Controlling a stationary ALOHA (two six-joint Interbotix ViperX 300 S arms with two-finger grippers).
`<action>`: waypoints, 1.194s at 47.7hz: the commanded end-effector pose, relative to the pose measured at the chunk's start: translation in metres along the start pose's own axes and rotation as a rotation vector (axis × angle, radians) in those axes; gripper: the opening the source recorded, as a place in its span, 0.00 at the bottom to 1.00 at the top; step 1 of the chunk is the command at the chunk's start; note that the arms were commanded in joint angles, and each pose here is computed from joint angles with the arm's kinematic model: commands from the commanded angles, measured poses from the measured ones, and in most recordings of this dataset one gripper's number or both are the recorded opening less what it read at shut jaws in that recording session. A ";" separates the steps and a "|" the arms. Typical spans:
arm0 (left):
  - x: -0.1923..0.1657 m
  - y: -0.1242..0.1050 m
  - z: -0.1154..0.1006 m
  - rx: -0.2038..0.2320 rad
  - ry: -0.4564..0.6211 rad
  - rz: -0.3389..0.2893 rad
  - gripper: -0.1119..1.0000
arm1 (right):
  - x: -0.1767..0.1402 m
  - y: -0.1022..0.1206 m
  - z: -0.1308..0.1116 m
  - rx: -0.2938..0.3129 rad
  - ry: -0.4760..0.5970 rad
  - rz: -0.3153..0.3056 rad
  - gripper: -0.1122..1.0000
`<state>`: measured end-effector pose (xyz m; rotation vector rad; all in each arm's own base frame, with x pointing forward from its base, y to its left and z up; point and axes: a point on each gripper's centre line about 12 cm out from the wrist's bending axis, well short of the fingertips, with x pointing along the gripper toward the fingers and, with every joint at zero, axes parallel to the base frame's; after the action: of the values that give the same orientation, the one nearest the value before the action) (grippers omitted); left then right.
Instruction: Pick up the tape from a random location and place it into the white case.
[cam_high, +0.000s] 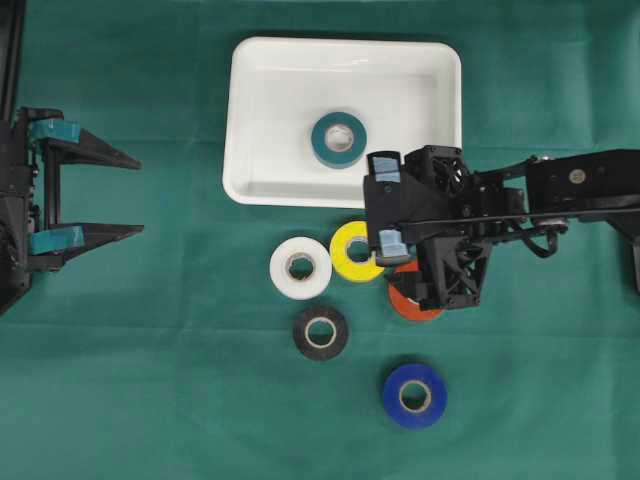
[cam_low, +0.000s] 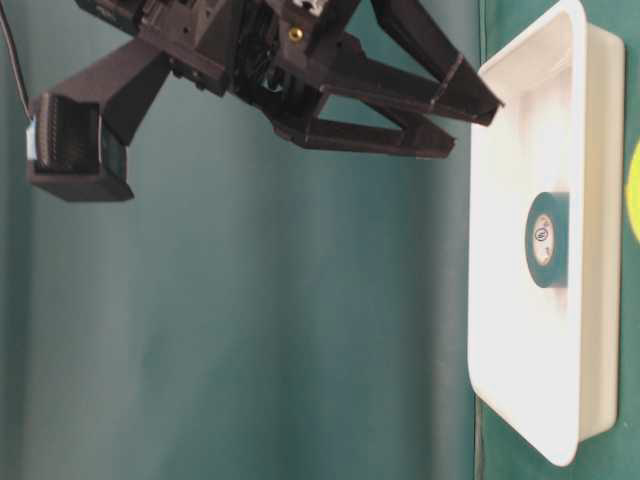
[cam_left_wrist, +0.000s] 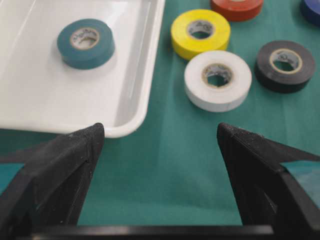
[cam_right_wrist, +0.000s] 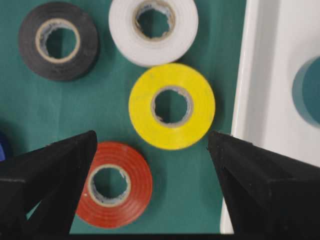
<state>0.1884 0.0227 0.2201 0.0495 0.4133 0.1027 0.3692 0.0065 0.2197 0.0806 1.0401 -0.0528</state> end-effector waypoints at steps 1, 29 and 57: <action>0.001 0.001 0.006 -0.005 -0.015 0.005 0.94 | -0.009 0.002 0.011 0.004 -0.027 0.005 0.92; 0.001 0.002 0.006 -0.005 -0.015 0.007 0.94 | -0.008 0.002 0.011 0.001 -0.029 0.003 0.92; 0.001 0.002 0.006 -0.005 -0.015 0.007 0.94 | -0.001 0.002 0.011 0.001 -0.023 0.003 0.92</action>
<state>0.1883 0.0233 0.2201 0.0489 0.4134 0.1057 0.3725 0.0064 0.2158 0.0799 1.0523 -0.0546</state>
